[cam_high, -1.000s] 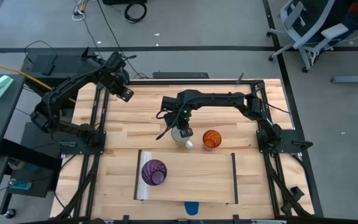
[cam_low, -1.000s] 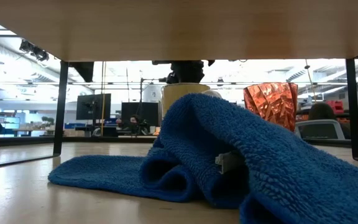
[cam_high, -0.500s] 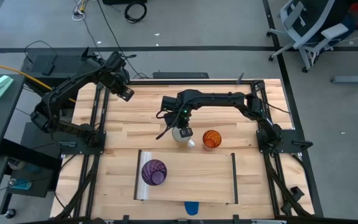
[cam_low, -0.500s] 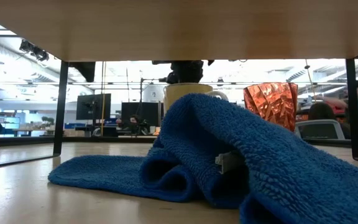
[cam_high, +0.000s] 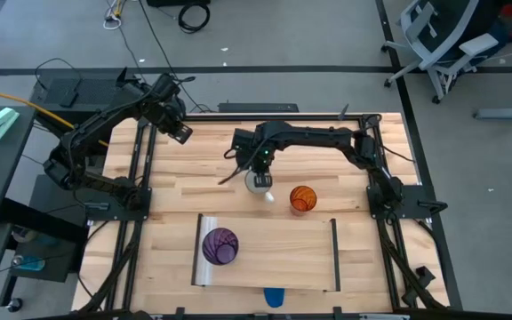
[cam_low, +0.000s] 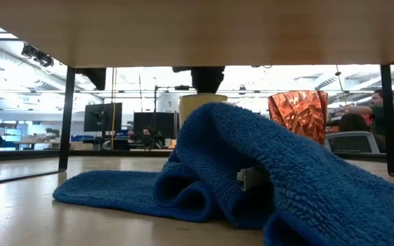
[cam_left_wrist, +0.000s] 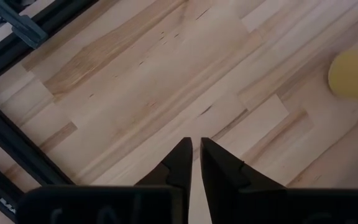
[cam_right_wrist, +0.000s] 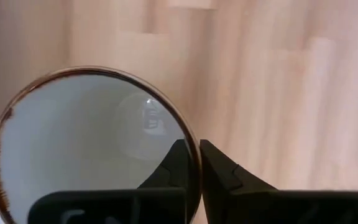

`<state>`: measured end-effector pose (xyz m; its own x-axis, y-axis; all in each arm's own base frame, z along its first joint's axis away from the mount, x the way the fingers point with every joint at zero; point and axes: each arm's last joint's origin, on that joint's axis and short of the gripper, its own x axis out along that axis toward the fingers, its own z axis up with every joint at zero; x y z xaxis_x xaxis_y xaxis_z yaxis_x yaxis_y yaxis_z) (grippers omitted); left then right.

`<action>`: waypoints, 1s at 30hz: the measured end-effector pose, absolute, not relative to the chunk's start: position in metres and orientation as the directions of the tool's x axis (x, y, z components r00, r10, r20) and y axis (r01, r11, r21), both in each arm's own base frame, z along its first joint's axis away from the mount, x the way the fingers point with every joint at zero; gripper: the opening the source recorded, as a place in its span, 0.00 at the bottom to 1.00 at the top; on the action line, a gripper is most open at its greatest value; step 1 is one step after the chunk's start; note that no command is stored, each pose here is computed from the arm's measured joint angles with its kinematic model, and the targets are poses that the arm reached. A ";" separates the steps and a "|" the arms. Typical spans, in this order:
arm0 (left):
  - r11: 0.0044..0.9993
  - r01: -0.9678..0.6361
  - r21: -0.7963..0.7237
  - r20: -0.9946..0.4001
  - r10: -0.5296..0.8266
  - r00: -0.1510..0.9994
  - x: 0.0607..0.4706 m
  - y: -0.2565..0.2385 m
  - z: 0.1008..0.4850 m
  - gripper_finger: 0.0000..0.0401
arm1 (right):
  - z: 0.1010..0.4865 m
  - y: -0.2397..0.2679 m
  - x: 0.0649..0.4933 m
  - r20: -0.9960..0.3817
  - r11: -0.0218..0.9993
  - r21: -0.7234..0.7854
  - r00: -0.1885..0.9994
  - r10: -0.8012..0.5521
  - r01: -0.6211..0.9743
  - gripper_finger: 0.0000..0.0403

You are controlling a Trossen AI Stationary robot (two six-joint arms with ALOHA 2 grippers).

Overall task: Stack small to large cups/mugs on shelf
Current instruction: Put the yellow mug on the shelf

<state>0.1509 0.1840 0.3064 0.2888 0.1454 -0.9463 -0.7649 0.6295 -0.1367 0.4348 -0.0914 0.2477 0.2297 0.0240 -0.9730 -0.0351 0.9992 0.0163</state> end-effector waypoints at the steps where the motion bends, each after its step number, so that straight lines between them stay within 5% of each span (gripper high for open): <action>1: 0.630 -0.765 -0.137 -0.946 0.146 0.289 0.151 0.184 0.306 0.10 | 0.253 -0.094 0.433 -0.971 1.000 0.014 0.237 0.014 -0.002 0.04; 16: 0.632 -0.763 -0.137 -0.944 0.150 0.293 0.152 0.184 0.307 0.09 | 0.352 -0.117 0.390 -0.952 0.932 0.008 0.286 -0.104 0.363 0.04; 30: 0.642 -0.755 -0.133 -0.932 0.178 0.315 0.154 0.187 0.308 0.06 | 0.438 -0.045 0.325 -0.872 0.835 0.181 0.478 -0.109 0.520 0.04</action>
<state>0.1536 0.1870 0.3078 0.3151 0.1780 -0.9322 -0.7551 0.6421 -0.1326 0.3250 -0.0454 0.4377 0.4777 -0.1086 -0.8718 0.5198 0.8350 0.1808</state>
